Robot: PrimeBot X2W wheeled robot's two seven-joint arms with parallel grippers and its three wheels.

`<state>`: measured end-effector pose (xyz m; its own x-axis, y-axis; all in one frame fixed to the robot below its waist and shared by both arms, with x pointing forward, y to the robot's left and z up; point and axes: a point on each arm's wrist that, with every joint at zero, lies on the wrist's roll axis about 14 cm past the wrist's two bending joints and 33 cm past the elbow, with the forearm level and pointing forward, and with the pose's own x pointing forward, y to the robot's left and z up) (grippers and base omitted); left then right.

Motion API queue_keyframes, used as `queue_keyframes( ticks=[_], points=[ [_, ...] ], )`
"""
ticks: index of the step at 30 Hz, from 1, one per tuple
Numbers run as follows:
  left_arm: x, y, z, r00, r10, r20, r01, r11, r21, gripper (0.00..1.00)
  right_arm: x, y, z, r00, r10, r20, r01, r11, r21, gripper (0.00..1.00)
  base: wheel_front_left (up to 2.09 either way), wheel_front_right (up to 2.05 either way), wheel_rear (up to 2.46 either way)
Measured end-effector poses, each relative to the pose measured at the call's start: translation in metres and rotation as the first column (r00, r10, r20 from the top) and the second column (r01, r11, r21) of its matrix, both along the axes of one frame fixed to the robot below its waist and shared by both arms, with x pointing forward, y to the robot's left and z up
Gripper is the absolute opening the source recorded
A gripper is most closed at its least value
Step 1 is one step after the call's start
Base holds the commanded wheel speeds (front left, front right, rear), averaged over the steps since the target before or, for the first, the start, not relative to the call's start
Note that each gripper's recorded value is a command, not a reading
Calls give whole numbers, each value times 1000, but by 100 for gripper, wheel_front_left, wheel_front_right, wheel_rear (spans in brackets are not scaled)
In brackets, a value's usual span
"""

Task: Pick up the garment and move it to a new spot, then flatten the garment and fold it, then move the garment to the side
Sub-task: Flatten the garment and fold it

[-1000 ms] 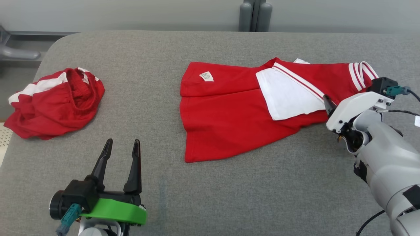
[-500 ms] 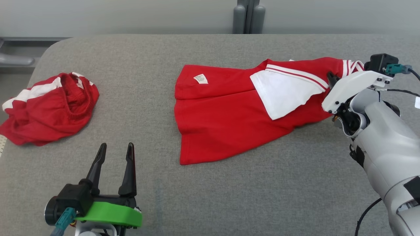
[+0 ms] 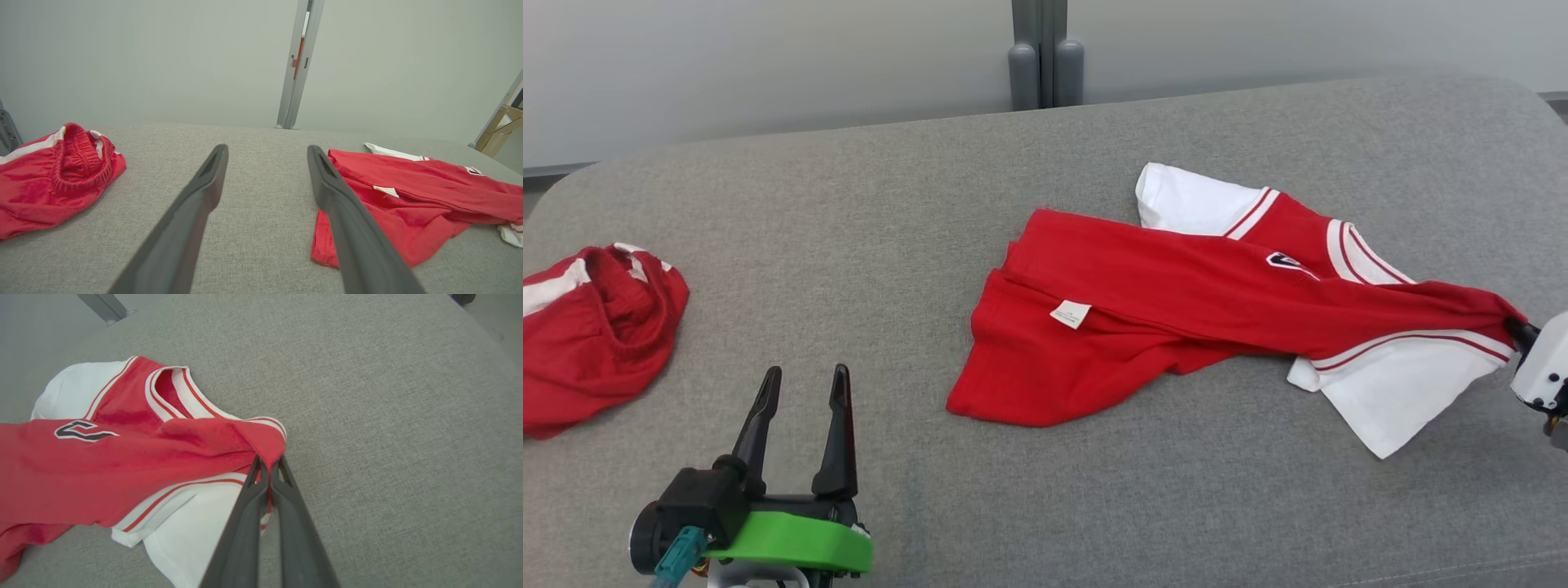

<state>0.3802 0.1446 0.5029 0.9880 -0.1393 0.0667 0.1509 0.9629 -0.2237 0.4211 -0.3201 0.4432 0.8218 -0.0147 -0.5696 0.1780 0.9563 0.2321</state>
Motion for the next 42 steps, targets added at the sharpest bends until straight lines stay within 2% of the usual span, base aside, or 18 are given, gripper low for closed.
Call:
queue_keyframes(
  ticks=[2, 3, 5, 11, 14, 18, 21, 26, 31, 34, 42],
  points=[
    [2, -4, 0, 1000, -12, 0, 12, 1000, 0, 100, -5, -7, 3, 1000, -18, 13, 19, 999, -31, 2, 0, 0, 0],
    [2, -5, 0, 1000, -15, 0, 15, 1000, -1, 100, -5, -10, 7, 999, -25, 26, 26, 998, -54, 100, 0, 0, 0],
    [1, -7, 0, 1000, -22, 1, 22, 1000, -1, 100, -4, -11, 13, 999, -30, 43, 33, 996, -83, 100, 0, 0, 0],
    [-5, -4, 0, 1000, -17, 0, 17, 1000, 2, 100, 2, 30, 35, 996, 21, 85, -14, 996, -83, 100, 0, 0, 0],
    [-8, 2, 2, 1000, 1, 4, -1, 1000, 3, 100, 3, 37, 65, 986, 33, 164, -7, 988, -155, 100, 0, 0, 0],
    [-14, 13, 3, 999, 33, 5, -33, 999, 5, 100, 7, 58, 112, 940, 76, 333, 8, 970, -243, 100, 0, 0, 0],
    [-17, 18, 2, 999, 48, 2, -48, 999, 7, 100, 8, 78, 128, 897, 149, 416, -12, 949, -314, 100, 0, 0, 0],
    [-19, 21, 4, 998, 60, 8, -60, 998, 8, 100, 0, 123, 124, 808, 282, 517, -93, 928, -360, 100, 0, 0, 0],
    [-19, 21, 6, 998, 60, 16, -60, 998, 9, 100, -17, 155, 101, 748, 358, 559, -158, 914, -374, 100, 0, 0, 0],
    [-19, 21, 7, 998, 59, 19, -59, 998, 10, 100, -26, 167, 91, 725, 379, 574, -184, 911, -370, 100, 0, 0, 0],
    [-18, 20, 10, 998, 57, 26, -57, 998, 9, 100, -40, 174, 79, 726, 357, 588, -185, 924, -333, 100, 0, 0, 0]
  ],
)
